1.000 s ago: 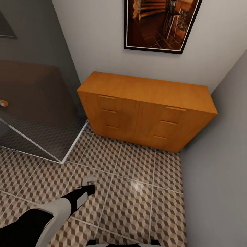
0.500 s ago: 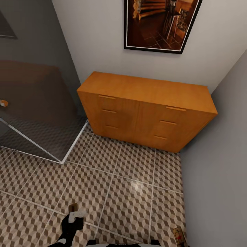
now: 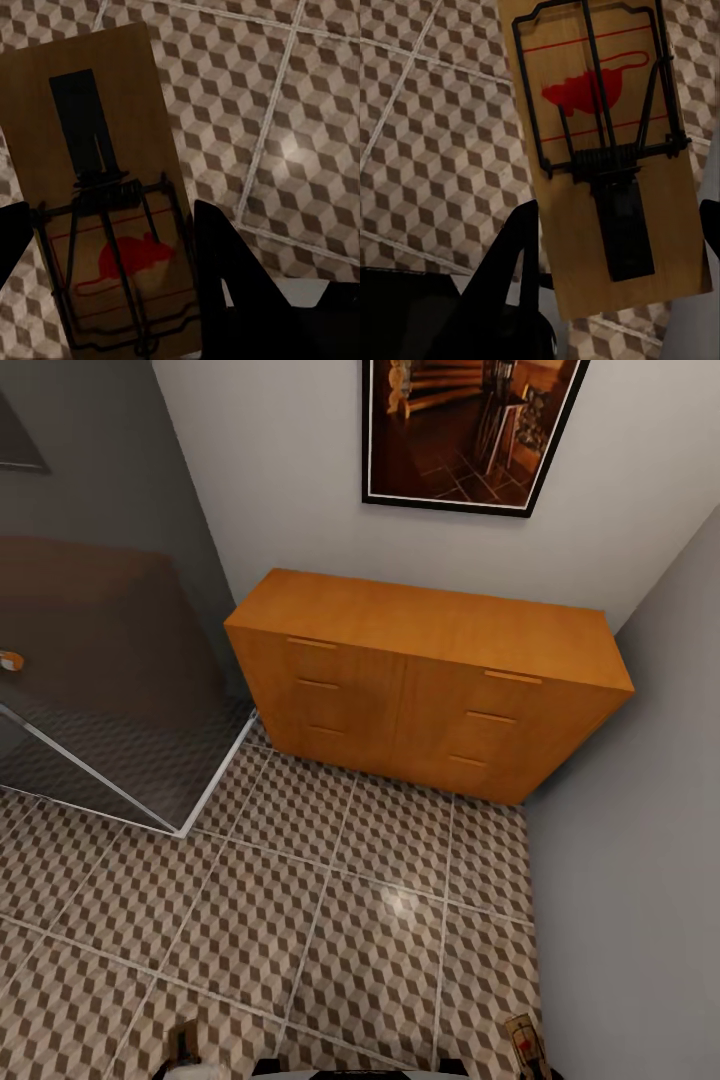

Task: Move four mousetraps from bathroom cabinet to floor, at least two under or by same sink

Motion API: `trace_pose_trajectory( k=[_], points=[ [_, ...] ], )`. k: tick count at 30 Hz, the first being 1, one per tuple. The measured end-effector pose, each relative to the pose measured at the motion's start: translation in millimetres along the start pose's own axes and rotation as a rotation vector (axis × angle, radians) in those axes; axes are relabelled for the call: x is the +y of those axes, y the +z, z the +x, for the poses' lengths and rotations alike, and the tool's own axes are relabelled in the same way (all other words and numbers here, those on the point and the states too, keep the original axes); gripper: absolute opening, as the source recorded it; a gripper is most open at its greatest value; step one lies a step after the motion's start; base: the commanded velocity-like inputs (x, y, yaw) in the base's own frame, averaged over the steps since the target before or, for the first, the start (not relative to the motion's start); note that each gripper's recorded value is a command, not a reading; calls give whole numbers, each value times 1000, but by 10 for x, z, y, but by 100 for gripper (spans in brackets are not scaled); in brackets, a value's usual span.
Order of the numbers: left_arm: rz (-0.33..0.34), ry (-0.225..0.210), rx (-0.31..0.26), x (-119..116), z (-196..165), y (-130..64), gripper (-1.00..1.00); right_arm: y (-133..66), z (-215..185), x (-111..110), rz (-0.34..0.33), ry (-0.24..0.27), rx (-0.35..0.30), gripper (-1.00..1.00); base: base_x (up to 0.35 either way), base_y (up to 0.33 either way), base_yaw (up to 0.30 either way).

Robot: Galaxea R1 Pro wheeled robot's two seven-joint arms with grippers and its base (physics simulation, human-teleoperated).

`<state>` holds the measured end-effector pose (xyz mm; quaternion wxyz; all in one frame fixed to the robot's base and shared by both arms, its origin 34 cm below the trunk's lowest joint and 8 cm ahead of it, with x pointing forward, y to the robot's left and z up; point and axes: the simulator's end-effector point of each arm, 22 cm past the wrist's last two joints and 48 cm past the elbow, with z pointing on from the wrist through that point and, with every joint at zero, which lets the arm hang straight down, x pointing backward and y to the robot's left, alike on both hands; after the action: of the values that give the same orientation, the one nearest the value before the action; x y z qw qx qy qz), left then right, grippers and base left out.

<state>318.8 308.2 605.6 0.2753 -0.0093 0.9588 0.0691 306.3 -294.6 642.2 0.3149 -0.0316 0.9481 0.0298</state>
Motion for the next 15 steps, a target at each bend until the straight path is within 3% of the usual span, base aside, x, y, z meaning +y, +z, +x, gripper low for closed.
trace_pose_trajectory(
  k=[5, 15],
  points=[
    [-29, 29, -10, 309, 77, -86, -100, -15, -89, -12, -4, -9, -46, -100, 0, 0, 0],
    [-30, 44, -8, 388, 271, -285, -100, -15, 0, -42, 4, -6, -5, -100, 0, 0, 0]
  ],
)
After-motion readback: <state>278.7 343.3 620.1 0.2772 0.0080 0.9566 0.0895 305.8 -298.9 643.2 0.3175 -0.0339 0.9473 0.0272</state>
